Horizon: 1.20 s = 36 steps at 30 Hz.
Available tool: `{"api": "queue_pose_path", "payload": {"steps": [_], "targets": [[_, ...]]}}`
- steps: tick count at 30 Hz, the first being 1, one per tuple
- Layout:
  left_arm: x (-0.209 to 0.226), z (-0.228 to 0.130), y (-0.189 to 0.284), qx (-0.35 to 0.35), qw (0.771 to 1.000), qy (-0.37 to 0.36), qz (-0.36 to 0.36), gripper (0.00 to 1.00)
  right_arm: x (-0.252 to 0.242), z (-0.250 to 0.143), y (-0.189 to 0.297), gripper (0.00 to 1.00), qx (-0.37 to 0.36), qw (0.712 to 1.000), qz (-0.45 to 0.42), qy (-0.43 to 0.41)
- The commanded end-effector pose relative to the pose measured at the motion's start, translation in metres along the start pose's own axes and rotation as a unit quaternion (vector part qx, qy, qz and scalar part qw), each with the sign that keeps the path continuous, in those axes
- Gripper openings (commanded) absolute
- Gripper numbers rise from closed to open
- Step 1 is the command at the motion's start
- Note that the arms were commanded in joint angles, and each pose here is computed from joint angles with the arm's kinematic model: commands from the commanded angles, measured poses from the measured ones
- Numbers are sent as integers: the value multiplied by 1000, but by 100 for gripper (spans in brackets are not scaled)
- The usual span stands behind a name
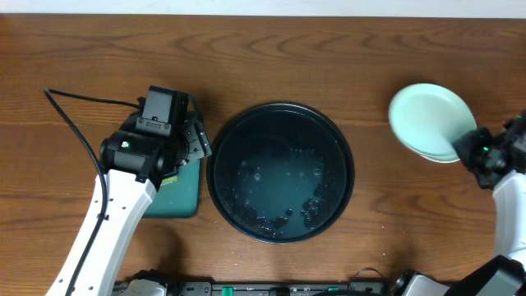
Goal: Clean dirty plates on tray and stack at the side
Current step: 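Lower the plate onto the stack at right and release it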
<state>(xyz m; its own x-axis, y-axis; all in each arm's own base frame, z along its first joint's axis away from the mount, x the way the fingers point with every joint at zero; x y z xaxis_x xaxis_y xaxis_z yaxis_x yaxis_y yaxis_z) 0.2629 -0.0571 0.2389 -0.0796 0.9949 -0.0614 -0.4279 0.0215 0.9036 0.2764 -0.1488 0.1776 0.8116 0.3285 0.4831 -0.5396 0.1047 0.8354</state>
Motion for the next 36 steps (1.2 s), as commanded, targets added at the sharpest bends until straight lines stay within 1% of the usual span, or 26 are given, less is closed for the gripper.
{"api": "queue_pose_path", "payload": {"steps": [1,4,7,11,15,19,23,29,32,36], "targets": [[-1,0,-1,3,1000,1,-1,80,-14,15,8,1,-37,999,-36,-13],[-1,0,-1,3,1000,1,-1,80,-17,16,11,1,-34,998,-49,-13],[-1,1,-1,1,1000,1,-1,80,-12,18,14,1,-29,998,-53,7],[-2,1,-1,-1,1000,1,-2,80,3,26,13,1,-3,997,-71,39],[-2,1,-1,0,1000,1,-2,80,20,39,10,1,17,993,-102,54],[-2,1,-1,0,1000,1,-2,80,32,61,-3,1,32,987,-148,54],[-2,1,-1,0,1000,1,-2,80,33,72,-21,1,58,979,-186,57],[-2,1,-1,0,1000,1,-2,80,21,72,-57,1,99,967,-230,55],[-2,1,-1,0,1000,1,-2,80,16,71,-72,1,109,964,-237,55],[-2,1,-1,0,1000,1,-2,80,20,71,-77,1,105,966,-229,56]]}}
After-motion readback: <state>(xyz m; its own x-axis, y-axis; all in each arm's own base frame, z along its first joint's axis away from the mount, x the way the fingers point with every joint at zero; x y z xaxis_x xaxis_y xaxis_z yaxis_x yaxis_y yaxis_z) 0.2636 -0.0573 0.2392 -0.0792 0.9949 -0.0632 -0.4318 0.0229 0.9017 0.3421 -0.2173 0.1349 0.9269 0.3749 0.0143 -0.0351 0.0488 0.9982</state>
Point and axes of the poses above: each gripper's point midway between its finger pads, its own y axis back along the fingers, its own x axis along the line the jaws close on, z = x × y, the point moved 7 cm from there along y, back along the fingers, and after that the axes turned 14 degrees about -y, right-handed, at the moved point
